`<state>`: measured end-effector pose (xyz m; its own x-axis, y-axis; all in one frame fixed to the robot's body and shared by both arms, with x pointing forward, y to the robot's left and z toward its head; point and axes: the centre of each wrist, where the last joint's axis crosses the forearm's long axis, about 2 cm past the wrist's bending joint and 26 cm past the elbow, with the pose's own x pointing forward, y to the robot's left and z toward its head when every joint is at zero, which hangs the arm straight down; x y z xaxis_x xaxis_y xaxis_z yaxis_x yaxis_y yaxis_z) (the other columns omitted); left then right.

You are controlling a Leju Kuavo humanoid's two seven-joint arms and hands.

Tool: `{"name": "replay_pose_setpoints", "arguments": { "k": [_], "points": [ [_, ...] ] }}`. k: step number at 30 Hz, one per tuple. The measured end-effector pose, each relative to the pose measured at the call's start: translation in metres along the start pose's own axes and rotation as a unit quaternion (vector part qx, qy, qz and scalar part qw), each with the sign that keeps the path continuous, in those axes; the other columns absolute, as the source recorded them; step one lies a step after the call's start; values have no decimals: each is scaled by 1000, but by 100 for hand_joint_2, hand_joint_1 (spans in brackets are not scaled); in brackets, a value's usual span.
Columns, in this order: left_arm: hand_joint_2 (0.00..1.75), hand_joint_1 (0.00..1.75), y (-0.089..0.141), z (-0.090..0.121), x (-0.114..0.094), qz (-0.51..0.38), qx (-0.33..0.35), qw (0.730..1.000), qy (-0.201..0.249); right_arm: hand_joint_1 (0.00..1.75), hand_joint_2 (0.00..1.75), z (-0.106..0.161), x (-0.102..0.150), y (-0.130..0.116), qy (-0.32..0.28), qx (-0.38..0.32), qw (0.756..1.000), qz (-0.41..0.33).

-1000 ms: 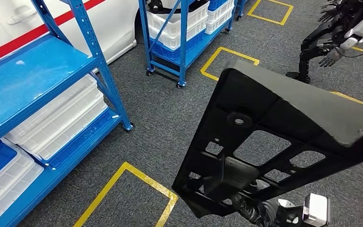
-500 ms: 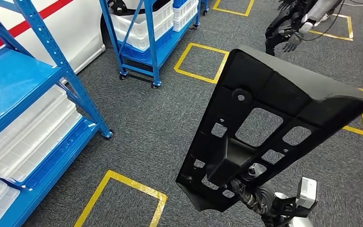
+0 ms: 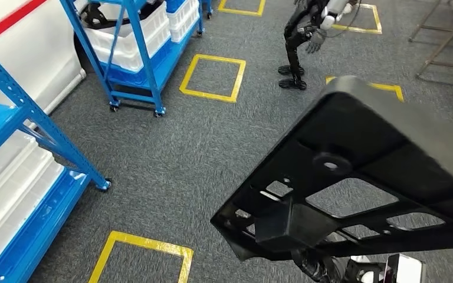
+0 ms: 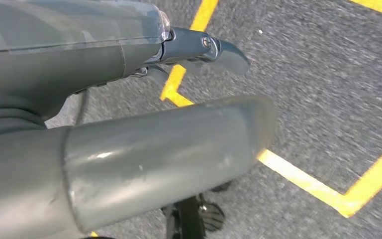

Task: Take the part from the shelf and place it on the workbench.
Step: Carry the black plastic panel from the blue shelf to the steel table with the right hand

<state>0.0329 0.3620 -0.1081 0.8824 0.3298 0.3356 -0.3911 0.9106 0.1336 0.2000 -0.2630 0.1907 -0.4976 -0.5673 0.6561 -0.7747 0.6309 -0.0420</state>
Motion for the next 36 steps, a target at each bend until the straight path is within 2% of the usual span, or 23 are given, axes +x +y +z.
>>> {"name": "replay_pose_setpoints", "arguments": {
  "k": [6,20,28,36],
  "points": [
    [0,0,0,0,-1,0,7,1000,4,175,175,-14,11,10,-38,7,999,20],
    [0,0,-9,1,-1,21,4,1000,8,175,175,-26,14,15,-55,17,998,17],
    [0,0,-8,2,-5,24,15,999,22,175,175,-27,13,16,-47,14,999,1],
    [0,0,-9,1,-4,44,-5,999,-8,175,175,-24,10,21,-15,18,999,29]
  ]
}}
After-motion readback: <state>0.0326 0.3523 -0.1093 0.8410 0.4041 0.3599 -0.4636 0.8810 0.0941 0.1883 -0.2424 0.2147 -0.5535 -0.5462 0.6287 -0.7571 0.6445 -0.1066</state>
